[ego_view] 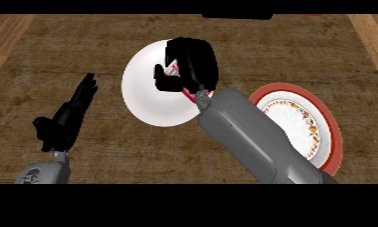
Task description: Pick the can from the plate and place it in the plate
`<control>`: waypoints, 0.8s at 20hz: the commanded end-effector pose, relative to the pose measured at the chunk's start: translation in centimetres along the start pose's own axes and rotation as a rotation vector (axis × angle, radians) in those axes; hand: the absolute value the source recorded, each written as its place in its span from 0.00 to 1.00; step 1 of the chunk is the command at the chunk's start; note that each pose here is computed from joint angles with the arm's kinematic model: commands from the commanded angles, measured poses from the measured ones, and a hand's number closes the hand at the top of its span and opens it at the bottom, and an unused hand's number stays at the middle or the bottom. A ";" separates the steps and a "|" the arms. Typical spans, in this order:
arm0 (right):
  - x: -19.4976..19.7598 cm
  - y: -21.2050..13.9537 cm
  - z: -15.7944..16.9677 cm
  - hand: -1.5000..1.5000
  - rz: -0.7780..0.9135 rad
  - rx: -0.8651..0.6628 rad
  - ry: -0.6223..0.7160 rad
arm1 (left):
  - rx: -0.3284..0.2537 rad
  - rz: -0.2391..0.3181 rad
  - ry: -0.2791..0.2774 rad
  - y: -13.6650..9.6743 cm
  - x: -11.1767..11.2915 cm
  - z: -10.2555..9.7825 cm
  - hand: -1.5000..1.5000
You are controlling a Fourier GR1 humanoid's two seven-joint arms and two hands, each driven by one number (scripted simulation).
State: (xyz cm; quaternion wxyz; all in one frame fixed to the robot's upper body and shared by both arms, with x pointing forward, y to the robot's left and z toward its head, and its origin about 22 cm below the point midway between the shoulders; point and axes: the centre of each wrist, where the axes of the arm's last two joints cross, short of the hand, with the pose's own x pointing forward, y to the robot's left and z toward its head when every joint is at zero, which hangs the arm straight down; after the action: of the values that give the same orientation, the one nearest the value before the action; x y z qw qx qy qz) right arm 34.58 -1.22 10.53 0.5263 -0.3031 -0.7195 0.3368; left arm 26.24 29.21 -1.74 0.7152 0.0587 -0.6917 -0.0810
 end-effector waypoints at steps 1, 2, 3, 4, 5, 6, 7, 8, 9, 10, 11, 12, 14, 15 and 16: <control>-1.7 1.1 -0.9 1.00 -0.122 -0.094 0.106 | -0.015 0.008 -0.012 0.0 -0.3 0.2 0.50; 0.2 0.9 -1.5 0.00 -0.118 -0.073 0.139 | -0.019 -0.007 -0.011 -0.9 0.7 -0.5 0.50; 0.0 1.8 -1.2 0.00 -0.078 -0.072 0.155 | -0.015 0.009 0.017 -0.2 -1.5 1.2 0.50; -0.8 2.5 -1.0 0.00 -0.081 -0.069 0.156 | -0.017 0.012 0.002 0.9 0.4 0.4 0.50; 1.2 1.5 -2.0 0.00 -0.088 -0.070 0.198 | -0.033 -0.003 -0.013 -0.8 -0.1 0.2 0.50; 0.1 2.0 -2.2 0.00 -0.096 -0.051 0.197 | -0.019 0.010 0.001 0.0 0.2 -0.7 0.50; -1.0 2.8 -1.6 0.00 -0.112 -0.040 0.227 | -0.025 -0.006 -0.001 0.9 -0.2 -0.2 0.50; -0.3 2.2 -2.1 0.00 -0.140 -0.012 0.210 | -0.010 0.002 0.007 0.1 0.9 -0.4 0.50; -0.7 2.0 -2.6 0.00 -0.167 -0.036 0.249 | -0.017 0.017 -0.020 0.4 0.8 -0.7 0.50; -2.3 3.5 -1.0 0.00 -0.195 -0.068 0.233 | -0.016 0.011 -0.005 1.1 1.1 0.1 0.50; -0.8 2.7 -1.8 0.00 -0.229 -0.088 0.241 | -0.035 0.015 -0.015 -0.7 0.5 -0.1 0.50; -0.7 1.3 -2.9 0.00 -0.299 -0.134 0.217 | -0.013 0.013 0.004 0.4 0.4 -1.2 0.50; -0.8 1.8 -2.1 0.00 -0.357 -0.221 0.216 | -0.011 0.021 0.008 -0.3 -0.6 0.6 0.50; -1.1 1.0 -2.5 0.00 -0.408 -0.245 0.206 | -0.011 0.013 0.006 0.7 0.0 0.1 0.50; -0.8 1.0 -2.2 0.00 -0.465 -0.254 0.235 | -0.014 0.008 -0.003 0.3 0.0 0.0 0.50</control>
State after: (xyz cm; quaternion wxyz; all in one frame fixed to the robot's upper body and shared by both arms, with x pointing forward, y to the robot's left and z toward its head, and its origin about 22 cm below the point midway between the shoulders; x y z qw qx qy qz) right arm 36.93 -0.52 9.25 0.6193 -0.2577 -0.7254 0.1546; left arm 26.30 29.37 -1.58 0.7152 0.0490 -0.6922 -0.0828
